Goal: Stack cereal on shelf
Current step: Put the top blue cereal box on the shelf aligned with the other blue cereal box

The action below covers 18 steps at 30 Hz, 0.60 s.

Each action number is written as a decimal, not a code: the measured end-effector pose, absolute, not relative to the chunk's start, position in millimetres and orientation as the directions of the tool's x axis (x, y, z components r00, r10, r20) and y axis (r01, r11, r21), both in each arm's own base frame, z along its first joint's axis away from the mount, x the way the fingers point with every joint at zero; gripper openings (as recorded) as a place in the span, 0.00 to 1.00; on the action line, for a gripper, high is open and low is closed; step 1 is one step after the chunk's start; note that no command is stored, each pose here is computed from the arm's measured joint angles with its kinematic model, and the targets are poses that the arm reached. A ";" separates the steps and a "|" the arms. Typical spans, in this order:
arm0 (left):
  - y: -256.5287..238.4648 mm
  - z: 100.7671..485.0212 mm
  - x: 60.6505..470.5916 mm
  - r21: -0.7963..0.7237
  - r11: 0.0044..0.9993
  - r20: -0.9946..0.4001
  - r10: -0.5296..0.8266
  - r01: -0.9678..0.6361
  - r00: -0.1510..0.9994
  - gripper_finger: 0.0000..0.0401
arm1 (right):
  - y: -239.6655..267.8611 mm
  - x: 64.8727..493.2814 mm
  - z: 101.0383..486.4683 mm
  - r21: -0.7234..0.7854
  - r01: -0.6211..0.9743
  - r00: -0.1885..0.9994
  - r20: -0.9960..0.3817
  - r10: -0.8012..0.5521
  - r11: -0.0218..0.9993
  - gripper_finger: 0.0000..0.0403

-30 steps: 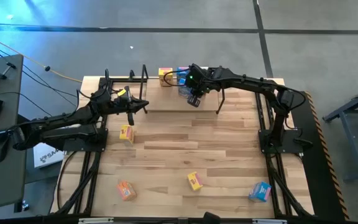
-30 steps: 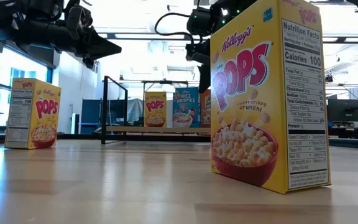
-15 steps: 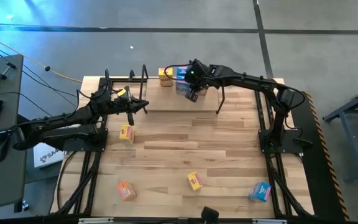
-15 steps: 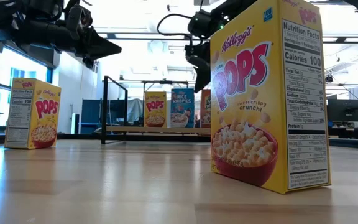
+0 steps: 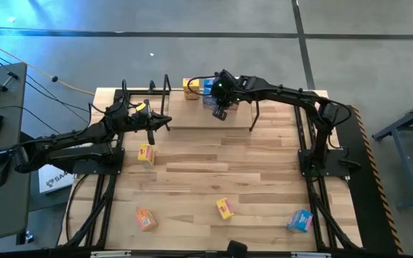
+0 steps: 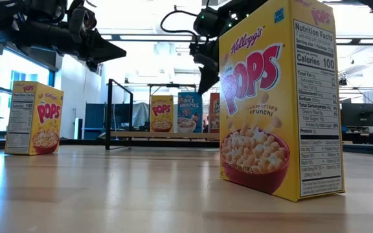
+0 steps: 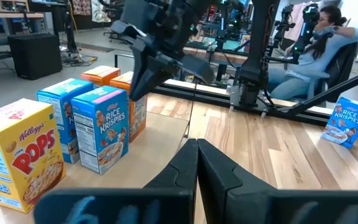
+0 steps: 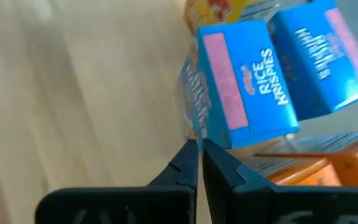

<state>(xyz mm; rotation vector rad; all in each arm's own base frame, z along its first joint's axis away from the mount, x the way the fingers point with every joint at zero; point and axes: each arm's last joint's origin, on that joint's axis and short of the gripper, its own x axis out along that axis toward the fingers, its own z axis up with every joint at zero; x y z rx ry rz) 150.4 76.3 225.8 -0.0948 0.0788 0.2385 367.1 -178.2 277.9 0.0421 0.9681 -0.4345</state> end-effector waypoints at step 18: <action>76.4 224.8 150.3 -0.084 0.965 -0.099 0.238 -0.247 0.966 0.00 | -183.7 369.2 278.5 -0.198 0.351 0.508 -0.781 -0.364 0.915 0.00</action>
